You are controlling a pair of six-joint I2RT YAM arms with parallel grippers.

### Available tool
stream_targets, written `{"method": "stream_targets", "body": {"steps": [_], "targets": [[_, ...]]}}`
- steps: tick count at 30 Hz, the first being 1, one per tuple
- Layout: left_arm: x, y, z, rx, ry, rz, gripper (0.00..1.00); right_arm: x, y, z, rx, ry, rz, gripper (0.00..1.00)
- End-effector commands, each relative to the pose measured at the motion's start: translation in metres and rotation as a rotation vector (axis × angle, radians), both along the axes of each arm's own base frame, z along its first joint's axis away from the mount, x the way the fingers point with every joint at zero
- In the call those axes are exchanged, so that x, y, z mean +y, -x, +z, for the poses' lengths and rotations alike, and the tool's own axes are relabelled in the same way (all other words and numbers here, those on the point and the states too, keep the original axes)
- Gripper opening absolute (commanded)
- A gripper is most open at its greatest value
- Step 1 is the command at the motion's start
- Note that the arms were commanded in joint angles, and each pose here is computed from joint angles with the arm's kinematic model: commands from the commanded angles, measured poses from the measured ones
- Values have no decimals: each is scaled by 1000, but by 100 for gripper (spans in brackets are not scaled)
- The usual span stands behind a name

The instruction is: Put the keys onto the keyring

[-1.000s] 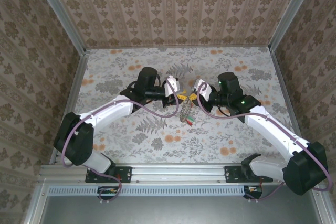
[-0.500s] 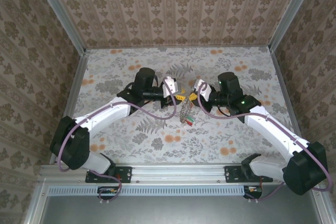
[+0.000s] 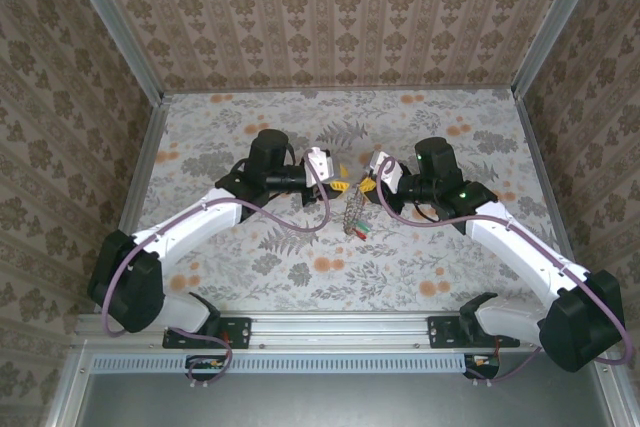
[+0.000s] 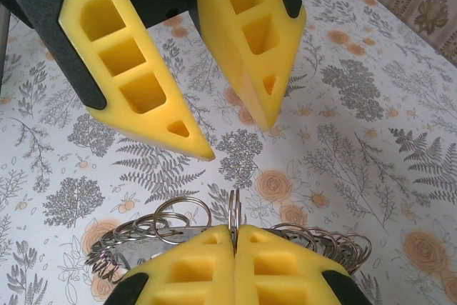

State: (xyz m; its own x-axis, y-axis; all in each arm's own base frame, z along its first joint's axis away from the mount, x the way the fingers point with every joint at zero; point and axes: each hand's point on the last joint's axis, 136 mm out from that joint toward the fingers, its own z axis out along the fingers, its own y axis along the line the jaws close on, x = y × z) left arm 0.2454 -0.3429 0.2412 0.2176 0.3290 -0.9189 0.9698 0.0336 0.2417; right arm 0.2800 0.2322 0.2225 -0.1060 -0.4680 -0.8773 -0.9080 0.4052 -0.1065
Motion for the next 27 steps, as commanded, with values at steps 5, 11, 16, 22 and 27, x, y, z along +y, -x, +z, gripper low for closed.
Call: {"method": "stream_targets", "body": {"steps": [5, 11, 16, 22, 27], "targets": [[4, 8, -11, 1, -71, -52, 29, 8, 7, 16, -45, -36, 68, 0], [-1, 12, -1, -5, -35, -83, 32, 7, 8, 14, -46, -28, 72, 0], [-5, 15, 3, -3, -22, -111, 32, 6, 8, 12, -45, -20, 70, 0], [-12, 13, 4, -1, -49, -128, 30, 7, 8, 13, -50, -22, 71, 0], [-15, 10, -4, -4, -83, -118, 30, 7, 8, 14, -56, -23, 75, 0]]}}
